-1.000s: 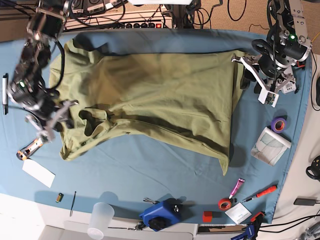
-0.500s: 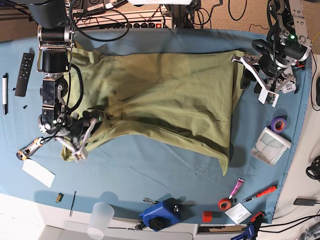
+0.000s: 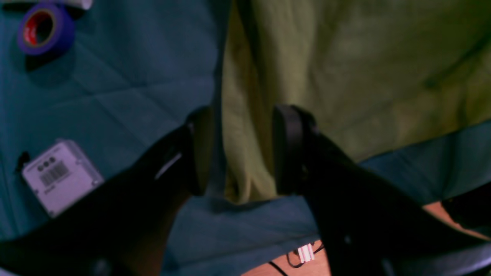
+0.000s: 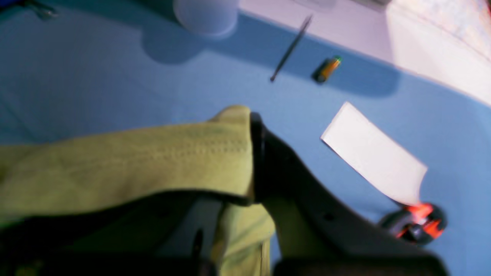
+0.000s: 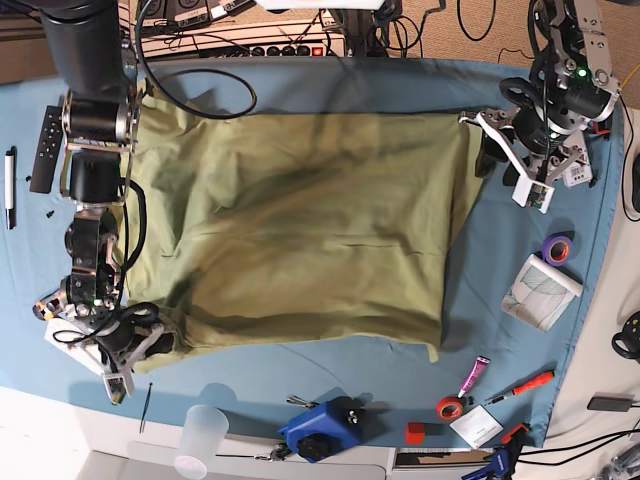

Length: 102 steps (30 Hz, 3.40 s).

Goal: Layout the t-shirt on the table in an organized manner, then fold the t-shirt properly
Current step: 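Release the right gripper and grasp the shirt's hem corner, then pull the hem corner with the right gripper to straighten the shirt, then grasp the shirt's shoulder edge with both grippers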

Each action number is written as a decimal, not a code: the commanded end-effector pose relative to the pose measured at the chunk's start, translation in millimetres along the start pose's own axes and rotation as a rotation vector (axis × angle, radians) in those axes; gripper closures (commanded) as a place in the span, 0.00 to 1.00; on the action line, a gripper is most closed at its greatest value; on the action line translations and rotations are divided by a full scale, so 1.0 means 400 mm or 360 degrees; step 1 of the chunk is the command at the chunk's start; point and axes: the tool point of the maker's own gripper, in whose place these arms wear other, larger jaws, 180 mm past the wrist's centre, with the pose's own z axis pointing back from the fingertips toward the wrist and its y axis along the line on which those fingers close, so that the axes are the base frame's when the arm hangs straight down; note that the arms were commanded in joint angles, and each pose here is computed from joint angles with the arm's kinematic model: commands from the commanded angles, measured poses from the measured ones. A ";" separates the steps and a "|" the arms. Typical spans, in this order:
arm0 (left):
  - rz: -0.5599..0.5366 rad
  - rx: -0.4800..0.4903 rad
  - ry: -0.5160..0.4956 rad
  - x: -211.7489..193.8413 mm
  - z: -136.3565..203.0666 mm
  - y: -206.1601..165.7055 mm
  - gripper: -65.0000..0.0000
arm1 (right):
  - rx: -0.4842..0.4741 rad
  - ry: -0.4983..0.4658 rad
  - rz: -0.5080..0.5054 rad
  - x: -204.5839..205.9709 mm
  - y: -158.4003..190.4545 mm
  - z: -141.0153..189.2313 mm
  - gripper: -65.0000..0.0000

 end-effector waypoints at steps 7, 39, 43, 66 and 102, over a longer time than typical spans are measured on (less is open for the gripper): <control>0.0007 -0.0014 -0.0089 0.029 0.006 -0.010 0.58 | -0.0043 -0.0112 0.0004 -0.037 -0.021 -0.050 1.00; 0.0024 -0.0021 -0.0113 0.032 0.005 -0.016 0.58 | -0.0012 -0.0084 0.0000 0.123 -0.068 -0.050 0.52; 0.0025 -0.0020 -0.0112 0.032 0.005 -0.016 0.58 | -0.0228 -0.0305 -0.0050 0.183 -0.130 -0.038 0.52; 0.0025 -0.0020 -0.0113 0.032 0.005 -0.016 0.58 | 0.0031 0.0106 -0.0033 0.084 -0.017 0.027 0.52; -0.0028 -0.0127 0.0139 -0.068 -0.087 -0.180 0.58 | -0.0171 0.0211 -0.0642 -0.154 -0.421 0.577 0.52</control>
